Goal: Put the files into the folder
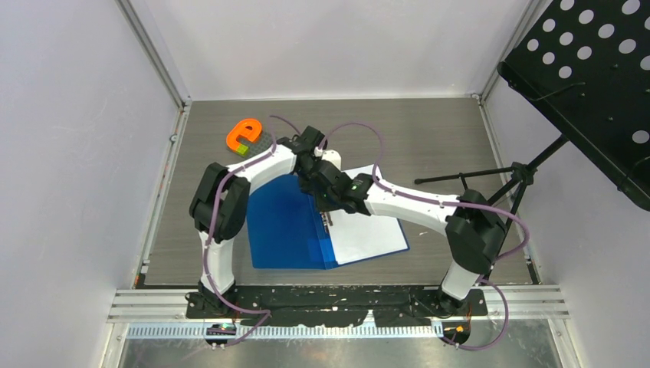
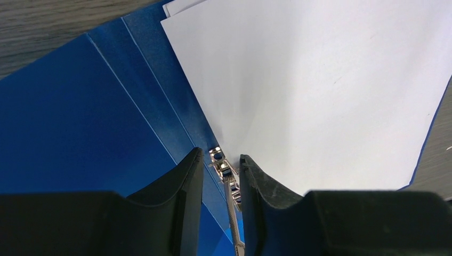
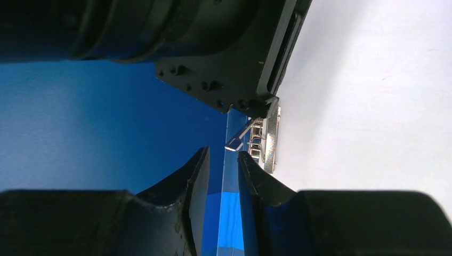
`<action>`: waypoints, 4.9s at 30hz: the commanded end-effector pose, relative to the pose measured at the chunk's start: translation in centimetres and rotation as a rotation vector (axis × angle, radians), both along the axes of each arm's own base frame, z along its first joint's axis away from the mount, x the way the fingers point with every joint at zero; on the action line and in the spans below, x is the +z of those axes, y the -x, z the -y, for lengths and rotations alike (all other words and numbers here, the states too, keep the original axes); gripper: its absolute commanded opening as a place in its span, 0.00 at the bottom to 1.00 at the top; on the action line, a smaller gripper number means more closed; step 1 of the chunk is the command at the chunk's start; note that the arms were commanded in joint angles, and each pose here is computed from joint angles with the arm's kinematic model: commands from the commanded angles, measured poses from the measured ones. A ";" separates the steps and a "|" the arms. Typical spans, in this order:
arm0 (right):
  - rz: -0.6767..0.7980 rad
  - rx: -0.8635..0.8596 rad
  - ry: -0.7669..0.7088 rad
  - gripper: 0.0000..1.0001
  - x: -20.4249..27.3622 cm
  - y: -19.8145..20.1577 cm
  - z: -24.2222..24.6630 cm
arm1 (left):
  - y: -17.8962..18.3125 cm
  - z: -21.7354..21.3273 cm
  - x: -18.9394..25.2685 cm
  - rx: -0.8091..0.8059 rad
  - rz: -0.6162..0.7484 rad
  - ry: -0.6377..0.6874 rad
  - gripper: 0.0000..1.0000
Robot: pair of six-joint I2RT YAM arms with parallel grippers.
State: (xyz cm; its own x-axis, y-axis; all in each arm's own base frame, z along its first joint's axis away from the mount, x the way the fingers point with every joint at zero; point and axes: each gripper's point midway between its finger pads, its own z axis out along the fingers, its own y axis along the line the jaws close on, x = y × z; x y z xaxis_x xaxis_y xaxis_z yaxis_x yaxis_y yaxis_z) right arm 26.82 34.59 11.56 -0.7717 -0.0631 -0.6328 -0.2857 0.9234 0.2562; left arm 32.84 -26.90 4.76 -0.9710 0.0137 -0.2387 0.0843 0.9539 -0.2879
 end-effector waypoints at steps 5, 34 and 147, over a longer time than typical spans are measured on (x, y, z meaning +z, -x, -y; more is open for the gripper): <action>0.074 -0.059 0.063 0.32 0.1 -1.2 -0.2 | -0.4 0.8 -0.6 0.004 -0.008 0.027 0.30; 0.087 -0.057 0.093 0.32 -2.4 -0.4 -1.2 | -0.3 0.4 -1.3 -0.004 -0.034 0.007 0.27; 0.031 0.169 0.068 0.20 -6.6 4.6 2.6 | 7.7 4.5 -2.2 0.185 -0.308 0.012 0.23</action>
